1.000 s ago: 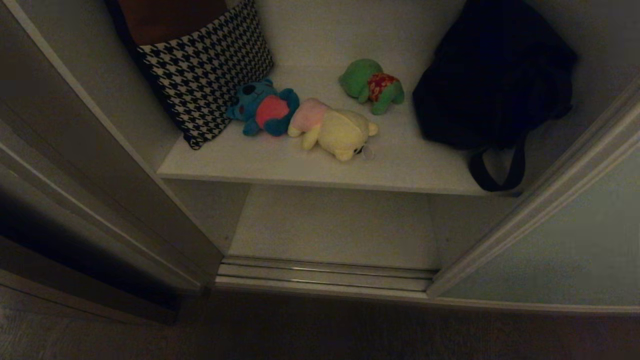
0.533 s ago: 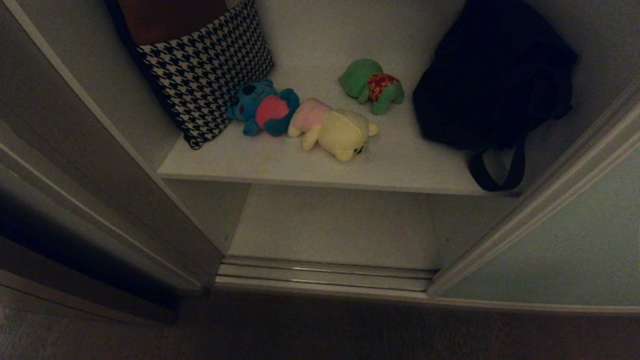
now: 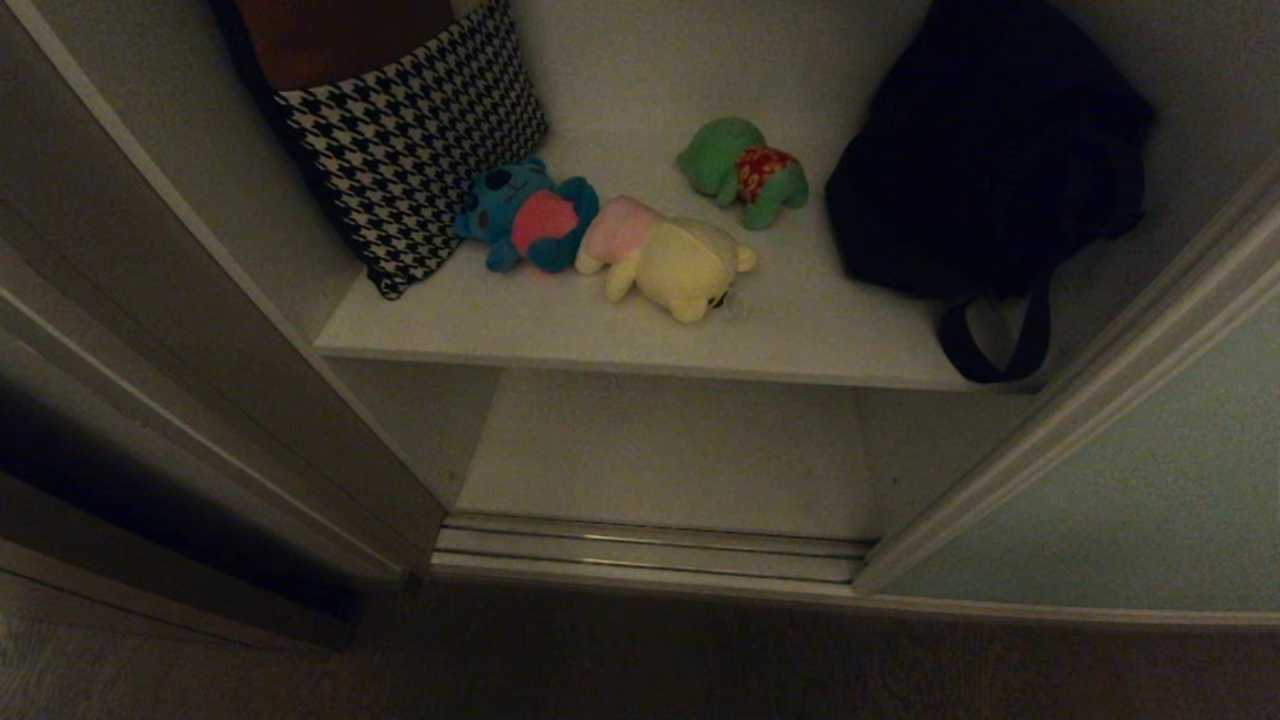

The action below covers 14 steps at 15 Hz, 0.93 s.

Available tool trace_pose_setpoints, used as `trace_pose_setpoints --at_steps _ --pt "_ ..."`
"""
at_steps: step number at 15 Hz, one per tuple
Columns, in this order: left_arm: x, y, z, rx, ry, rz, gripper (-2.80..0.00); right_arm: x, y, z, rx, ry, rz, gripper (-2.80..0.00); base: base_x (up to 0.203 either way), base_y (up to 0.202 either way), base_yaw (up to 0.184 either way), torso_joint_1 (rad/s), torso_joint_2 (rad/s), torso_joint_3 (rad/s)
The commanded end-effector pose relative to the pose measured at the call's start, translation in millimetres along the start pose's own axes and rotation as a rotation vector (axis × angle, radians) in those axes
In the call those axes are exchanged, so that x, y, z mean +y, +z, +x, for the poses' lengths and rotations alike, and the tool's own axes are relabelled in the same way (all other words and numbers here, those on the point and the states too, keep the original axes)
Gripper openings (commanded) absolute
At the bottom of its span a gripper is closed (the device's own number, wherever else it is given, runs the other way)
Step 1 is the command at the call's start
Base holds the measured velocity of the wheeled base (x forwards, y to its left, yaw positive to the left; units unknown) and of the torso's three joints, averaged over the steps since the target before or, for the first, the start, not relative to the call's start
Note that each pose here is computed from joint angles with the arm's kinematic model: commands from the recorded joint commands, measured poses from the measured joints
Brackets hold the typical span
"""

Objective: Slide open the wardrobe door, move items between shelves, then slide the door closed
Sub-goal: Close the door

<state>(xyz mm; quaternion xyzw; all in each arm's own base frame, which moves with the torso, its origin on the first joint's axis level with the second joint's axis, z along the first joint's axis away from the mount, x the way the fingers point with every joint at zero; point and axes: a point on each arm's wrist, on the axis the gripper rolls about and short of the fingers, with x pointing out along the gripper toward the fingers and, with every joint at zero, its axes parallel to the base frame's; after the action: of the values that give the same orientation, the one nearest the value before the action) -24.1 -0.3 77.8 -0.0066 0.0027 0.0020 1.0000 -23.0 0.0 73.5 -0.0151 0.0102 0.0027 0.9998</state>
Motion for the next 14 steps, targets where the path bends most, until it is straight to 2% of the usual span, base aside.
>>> trace_pose_setpoints --at_steps 1,3,8,14 --pt "0.0 0.2 0.1 0.001 -0.001 -0.008 -2.80 0.0 0.0 0.0 -0.001 0.001 0.000 -2.80 0.000 0.000 0.000 0.000 0.00 0.000" --pt "0.0 0.2 0.1 0.001 -0.001 -0.008 -2.80 0.0 0.0 0.0 -0.001 0.001 0.000 -2.80 -0.065 0.000 0.002 0.007 0.00 -0.003" --pt "0.0 0.2 0.1 0.001 -0.001 -0.011 -2.80 0.0 -0.2 0.0 0.001 0.001 0.000 -2.80 -0.185 0.000 -0.001 0.002 0.00 0.005" --pt "0.0 0.2 0.1 0.001 -0.001 -0.011 -2.80 0.0 0.0 -0.1 -0.002 0.001 0.000 -2.80 -0.011 0.000 0.000 0.000 0.00 0.001"
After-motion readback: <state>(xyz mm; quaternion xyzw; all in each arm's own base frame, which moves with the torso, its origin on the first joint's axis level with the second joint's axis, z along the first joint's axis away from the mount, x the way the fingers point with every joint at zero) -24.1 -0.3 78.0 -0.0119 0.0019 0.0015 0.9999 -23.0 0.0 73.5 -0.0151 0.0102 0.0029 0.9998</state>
